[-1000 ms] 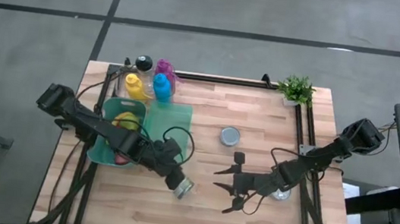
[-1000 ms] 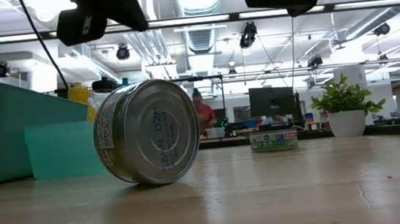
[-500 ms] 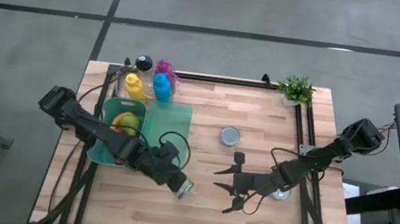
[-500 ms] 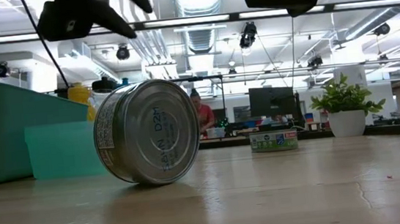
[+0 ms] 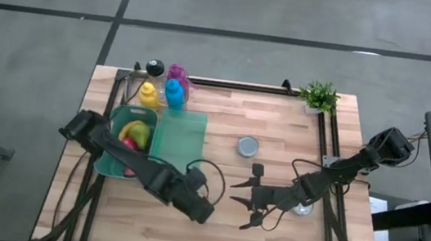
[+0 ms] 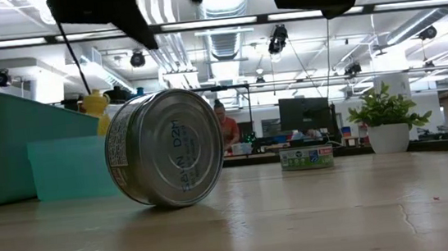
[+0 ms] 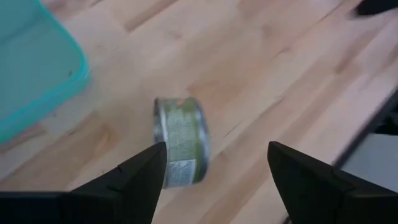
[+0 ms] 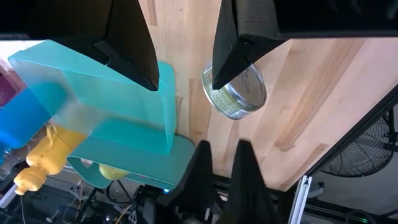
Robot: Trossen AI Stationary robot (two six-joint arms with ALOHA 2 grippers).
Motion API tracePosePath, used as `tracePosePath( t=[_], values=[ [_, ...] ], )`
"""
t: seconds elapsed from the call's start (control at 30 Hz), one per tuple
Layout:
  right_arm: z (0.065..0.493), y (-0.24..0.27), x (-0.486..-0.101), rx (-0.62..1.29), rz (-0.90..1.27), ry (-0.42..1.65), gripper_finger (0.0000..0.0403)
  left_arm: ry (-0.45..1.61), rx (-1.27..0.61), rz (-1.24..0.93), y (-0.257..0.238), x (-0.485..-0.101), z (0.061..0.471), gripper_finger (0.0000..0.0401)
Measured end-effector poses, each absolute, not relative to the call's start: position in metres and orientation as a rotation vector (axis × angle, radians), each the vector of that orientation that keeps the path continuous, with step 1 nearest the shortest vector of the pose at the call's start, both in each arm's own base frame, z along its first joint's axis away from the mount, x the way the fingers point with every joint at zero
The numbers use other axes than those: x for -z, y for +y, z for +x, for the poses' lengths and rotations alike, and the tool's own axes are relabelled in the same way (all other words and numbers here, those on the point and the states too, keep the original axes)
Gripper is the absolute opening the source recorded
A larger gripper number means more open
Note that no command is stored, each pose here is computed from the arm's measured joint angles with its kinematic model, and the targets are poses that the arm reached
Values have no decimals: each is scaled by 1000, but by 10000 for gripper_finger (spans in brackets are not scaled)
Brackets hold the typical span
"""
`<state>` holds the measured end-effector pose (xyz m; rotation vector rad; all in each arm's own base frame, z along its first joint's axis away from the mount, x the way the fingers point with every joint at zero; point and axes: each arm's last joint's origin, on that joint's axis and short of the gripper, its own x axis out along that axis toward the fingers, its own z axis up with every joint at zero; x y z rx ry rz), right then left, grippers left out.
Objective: Pick & Place Food Item
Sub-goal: Put the bottom green tuna can into the light green bin
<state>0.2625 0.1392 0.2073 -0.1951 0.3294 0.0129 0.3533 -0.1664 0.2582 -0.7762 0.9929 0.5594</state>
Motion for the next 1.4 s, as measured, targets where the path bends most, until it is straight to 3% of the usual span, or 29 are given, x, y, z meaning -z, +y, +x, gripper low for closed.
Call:
tracePosePath(
  t=[0.33,0.8,1.27,1.4],
  values=[
    [263,139,-207,-12,-194,329,147,1148,-615,-778,-174,-220,367,285],
    [263,139,-207,-12,-193,329,147,1215,-646,-699,-176,-175,371,285],
    [263,139,-207,-12,-194,330,147,1168,-631,-707,-175,-157,370,284],
    [262,139,-207,-13,-194,330,147,1170,-633,-705,-175,-157,370,258]
  ],
)
